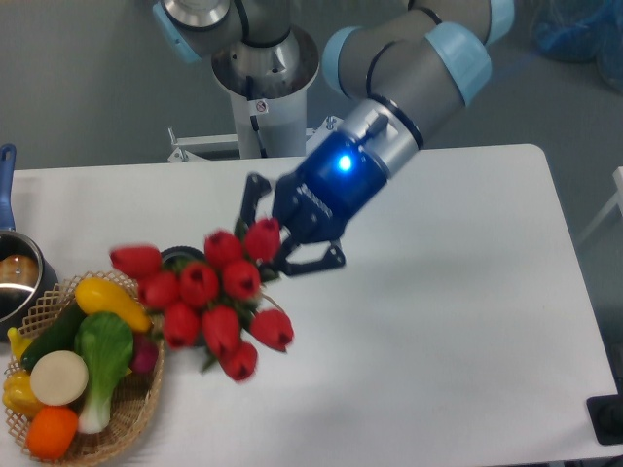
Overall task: Insert the flowers into the vase
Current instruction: 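Swing the tulips over the black vase and lower stems into it, then push the tulip stems down into the black vase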
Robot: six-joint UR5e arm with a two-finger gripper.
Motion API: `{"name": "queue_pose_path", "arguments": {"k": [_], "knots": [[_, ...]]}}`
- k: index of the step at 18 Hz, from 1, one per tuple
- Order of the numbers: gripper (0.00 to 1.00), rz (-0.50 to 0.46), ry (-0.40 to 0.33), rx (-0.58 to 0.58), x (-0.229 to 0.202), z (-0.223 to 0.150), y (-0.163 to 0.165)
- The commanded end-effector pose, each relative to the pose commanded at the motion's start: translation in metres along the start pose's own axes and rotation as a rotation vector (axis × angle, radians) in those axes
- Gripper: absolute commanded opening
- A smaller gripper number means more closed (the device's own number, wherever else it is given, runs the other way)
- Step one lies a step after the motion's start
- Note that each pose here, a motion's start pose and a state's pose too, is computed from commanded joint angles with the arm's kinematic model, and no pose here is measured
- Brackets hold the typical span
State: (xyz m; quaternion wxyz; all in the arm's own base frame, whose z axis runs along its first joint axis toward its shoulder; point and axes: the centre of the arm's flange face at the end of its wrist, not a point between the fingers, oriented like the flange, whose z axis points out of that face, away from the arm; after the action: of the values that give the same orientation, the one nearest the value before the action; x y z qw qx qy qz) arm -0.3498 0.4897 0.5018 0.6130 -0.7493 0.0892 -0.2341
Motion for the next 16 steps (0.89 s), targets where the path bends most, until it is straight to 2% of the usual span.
{"name": "queue_pose_path", "arguments": {"k": [6,16], "knots": [[0.0,0.016,0.072,0.063,0.023,0.007,0.029],[0.0,0.073,0.095,0.055,0.034,0.022,0.07]]}}
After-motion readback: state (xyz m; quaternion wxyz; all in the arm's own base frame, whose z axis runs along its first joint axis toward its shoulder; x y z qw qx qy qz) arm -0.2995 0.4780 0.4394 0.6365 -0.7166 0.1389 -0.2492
